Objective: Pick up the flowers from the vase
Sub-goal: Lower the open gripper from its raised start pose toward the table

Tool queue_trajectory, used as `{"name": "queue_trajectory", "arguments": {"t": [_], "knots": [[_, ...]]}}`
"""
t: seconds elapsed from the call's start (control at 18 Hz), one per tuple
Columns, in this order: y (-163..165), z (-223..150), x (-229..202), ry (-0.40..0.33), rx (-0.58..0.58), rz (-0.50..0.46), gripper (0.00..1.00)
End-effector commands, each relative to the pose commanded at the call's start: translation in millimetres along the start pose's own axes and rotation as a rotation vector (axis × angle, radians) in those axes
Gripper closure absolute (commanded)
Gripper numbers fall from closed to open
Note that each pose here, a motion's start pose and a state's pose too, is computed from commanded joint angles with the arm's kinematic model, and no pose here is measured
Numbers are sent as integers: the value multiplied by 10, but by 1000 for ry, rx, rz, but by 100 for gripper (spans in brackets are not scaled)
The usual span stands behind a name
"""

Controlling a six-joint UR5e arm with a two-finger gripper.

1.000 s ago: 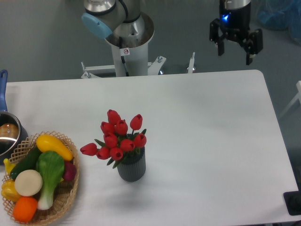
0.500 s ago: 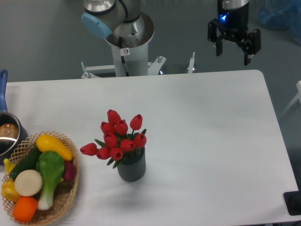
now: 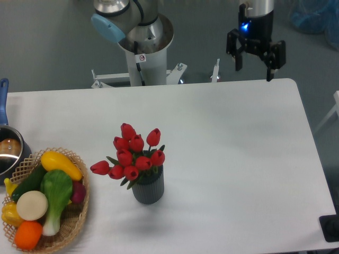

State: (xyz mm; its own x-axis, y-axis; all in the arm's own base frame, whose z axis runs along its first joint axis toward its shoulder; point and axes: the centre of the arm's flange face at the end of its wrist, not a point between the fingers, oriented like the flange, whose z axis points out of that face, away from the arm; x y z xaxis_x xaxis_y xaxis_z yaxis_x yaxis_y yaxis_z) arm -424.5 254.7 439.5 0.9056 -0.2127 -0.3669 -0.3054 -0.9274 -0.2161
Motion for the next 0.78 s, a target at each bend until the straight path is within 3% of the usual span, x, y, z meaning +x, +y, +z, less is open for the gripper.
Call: {"name": "queue_trajectory", "arguments": {"t": [0.56, 0.67, 0.78], "knots": [[-90, 357, 135, 72, 15, -45, 0], [-226, 414, 168, 84, 60, -42, 0], [-340, 423, 155, 78, 179, -68, 0]]}}
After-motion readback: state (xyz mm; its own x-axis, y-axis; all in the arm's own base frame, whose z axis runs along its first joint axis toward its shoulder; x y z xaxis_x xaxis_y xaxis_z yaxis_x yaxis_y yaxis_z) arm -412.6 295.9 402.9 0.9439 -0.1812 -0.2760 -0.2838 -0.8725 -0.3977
